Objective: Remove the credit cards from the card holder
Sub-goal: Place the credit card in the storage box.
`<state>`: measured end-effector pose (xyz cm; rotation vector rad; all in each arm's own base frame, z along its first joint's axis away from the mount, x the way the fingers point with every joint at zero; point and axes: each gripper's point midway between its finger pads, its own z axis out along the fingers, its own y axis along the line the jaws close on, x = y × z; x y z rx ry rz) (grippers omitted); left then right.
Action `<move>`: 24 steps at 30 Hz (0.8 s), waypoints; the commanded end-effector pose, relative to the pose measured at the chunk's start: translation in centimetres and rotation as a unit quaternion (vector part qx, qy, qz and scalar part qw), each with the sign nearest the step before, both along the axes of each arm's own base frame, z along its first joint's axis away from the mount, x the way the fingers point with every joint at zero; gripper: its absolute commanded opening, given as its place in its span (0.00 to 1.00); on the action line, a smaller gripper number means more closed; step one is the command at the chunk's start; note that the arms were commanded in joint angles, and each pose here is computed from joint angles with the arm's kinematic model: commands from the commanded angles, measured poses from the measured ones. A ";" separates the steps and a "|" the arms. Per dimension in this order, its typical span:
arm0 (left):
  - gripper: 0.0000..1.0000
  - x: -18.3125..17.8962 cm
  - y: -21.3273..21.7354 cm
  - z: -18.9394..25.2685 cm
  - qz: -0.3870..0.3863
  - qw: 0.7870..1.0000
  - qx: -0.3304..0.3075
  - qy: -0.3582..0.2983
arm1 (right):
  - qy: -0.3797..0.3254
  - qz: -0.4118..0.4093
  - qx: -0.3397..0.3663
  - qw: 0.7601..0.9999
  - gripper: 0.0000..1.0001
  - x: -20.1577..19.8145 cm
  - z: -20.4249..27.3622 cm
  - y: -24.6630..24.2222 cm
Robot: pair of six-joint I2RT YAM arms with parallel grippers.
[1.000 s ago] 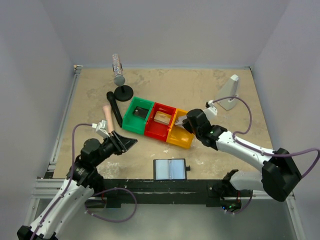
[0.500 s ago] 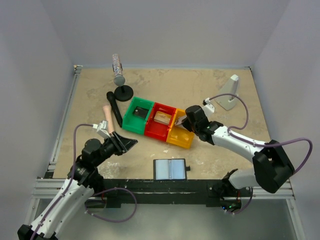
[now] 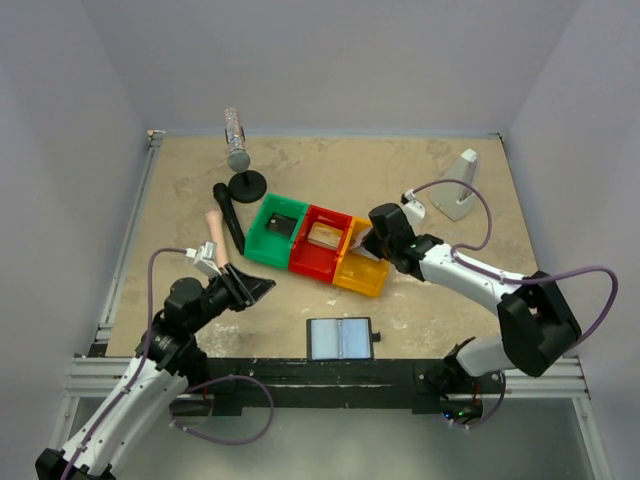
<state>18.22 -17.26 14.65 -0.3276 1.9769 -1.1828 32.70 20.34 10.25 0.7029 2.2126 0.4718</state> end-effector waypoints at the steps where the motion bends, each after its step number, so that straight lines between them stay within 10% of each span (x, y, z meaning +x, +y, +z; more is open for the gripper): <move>1: 0.43 0.1 -0.3 0.6 -0.005 1.000 -0.013 -0.008 | -0.005 0.007 -0.001 1.000 0.01 0.8 1.3 0.3; 24: 0.43 0.2 -0.4 0.6 -0.007 1.000 -0.010 -0.005 | 0.004 -0.007 -0.034 0.999 0.37 -0.5 2.2 -2.3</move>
